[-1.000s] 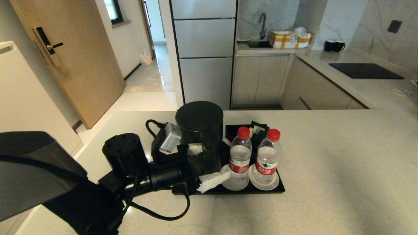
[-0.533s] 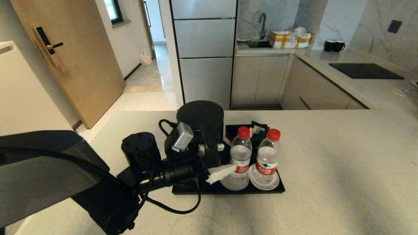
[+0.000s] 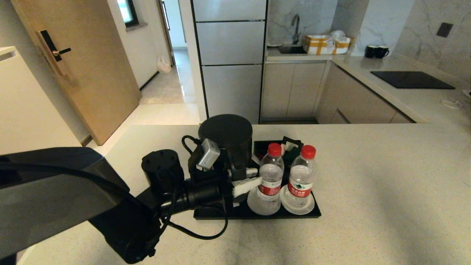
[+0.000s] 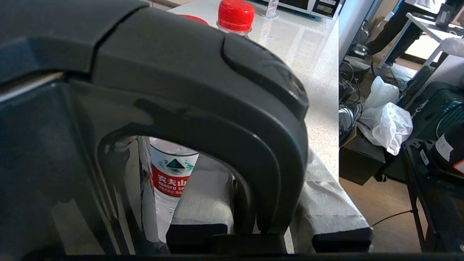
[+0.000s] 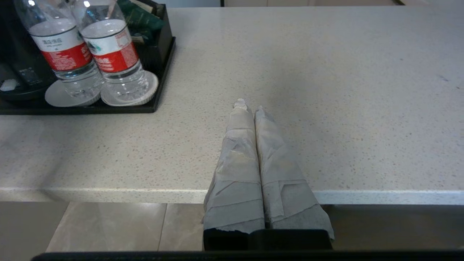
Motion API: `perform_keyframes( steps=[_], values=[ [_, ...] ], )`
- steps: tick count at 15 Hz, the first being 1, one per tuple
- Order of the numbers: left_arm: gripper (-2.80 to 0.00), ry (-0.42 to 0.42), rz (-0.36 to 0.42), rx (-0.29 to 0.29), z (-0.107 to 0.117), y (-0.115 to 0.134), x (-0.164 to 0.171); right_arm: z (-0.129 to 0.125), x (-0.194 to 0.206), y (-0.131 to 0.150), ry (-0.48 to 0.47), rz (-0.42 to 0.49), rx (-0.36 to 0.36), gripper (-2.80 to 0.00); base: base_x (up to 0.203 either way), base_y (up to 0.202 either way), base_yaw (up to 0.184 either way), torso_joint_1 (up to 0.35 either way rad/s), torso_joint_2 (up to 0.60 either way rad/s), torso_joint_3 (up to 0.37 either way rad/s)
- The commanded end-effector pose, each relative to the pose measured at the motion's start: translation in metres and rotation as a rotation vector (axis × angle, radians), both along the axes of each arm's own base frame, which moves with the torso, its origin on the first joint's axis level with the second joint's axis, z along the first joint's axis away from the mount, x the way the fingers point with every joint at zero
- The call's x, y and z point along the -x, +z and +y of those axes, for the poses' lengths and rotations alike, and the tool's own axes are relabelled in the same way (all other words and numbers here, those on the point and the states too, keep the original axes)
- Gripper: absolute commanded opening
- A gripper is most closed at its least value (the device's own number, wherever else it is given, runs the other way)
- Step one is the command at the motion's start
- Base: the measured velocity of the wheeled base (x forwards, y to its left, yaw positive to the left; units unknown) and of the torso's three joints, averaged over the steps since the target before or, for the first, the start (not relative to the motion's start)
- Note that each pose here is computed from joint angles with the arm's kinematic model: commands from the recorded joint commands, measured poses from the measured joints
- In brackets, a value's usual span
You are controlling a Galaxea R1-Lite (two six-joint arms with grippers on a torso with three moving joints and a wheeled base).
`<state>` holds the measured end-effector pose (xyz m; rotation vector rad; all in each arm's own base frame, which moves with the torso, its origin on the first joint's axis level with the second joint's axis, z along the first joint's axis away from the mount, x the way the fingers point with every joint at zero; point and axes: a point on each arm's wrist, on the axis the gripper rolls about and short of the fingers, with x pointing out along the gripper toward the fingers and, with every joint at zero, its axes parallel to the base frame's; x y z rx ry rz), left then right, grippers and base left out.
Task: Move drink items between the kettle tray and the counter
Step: Pick up the kettle
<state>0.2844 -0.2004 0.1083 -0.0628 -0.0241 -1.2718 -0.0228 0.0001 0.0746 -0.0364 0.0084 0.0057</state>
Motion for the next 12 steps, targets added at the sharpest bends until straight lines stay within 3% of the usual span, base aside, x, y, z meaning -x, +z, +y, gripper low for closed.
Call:
perform_keyframes(
  steps=[1,6,12],
  values=[
    [-2.8,-0.005,-0.023,0.016,0.001,0.008,0.002,0.0,0.0,0.0,0.001,0.001,0.0,-2.8,0.0,0.0,0.0,0.0,0.0,0.0],
    [-2.8,-0.003,-0.043,0.028,0.005,0.017,0.007,0.0,0.0,0.0,0.001,0.001,0.0,-2.8,0.0,0.0,0.0,0.0,0.0,0.0],
    [-2.8,-0.001,-0.122,0.062,0.014,0.048,0.021,0.0,0.0,0.0,0.001,-0.001,0.0,-2.8,0.0,0.0,0.0,0.0,0.0,0.0]
  ],
)
